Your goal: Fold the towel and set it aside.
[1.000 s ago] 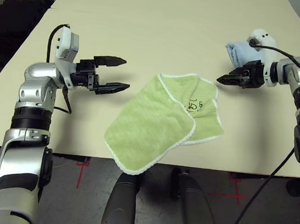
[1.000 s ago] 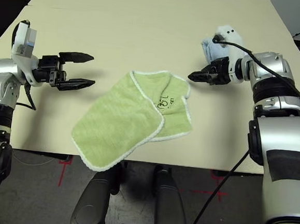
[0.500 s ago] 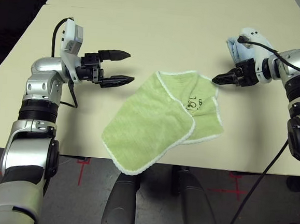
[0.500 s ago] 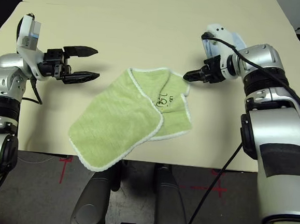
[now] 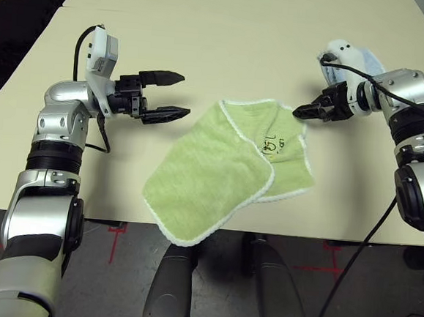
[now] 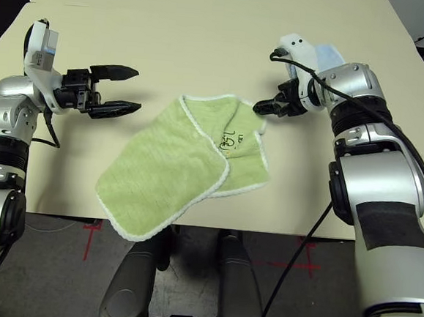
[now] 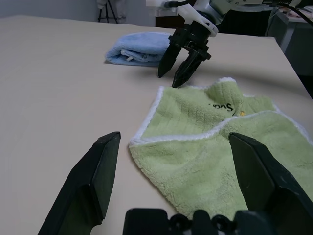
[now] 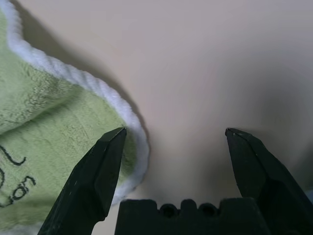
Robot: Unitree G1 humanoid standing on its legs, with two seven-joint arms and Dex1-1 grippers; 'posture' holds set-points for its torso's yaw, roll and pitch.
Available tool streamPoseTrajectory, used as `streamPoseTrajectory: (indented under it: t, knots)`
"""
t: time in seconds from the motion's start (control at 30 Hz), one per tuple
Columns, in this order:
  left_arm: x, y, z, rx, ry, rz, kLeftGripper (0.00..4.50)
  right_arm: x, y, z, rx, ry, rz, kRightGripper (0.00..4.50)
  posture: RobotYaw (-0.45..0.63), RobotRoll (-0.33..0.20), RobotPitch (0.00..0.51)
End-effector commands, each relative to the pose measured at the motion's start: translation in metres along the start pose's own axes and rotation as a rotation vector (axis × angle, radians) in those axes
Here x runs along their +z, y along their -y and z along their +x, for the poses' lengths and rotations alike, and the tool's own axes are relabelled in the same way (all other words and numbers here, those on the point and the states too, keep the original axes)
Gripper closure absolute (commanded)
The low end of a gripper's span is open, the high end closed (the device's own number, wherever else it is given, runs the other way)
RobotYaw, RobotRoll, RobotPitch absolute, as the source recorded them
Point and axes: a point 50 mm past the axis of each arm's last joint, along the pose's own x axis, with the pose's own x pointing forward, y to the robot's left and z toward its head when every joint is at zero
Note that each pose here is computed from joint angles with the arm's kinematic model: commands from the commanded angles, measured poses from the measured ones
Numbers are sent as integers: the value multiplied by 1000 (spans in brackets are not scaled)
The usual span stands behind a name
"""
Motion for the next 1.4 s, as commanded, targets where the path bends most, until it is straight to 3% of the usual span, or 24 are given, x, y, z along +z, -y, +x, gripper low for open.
streamPoseTrajectory:
  t: [0.03,0.5,0.73,1.13,1.23,1.4]
  knots:
    - [0,0,0,-6,-22,5,0,-9,-2,5,18,-48,-12,44,77,0,319]
    - [0,0,0,-8,-24,2,0,-18,-8,10,64,-105,-72,44,72,0,319]
    - [0,-1,0,-9,-31,-1,0,-8,-18,5,178,-97,-18,44,67,0,317]
    - [-1,0,0,-15,-37,-4,0,-18,-14,11,101,-138,-107,78,70,0,328]
    - [-2,0,0,-16,-41,-3,0,-20,-14,13,95,-143,-138,679,71,0,330]
    - [-2,0,-1,-17,-45,-2,0,-21,-17,15,104,-146,-150,2470,71,0,331]
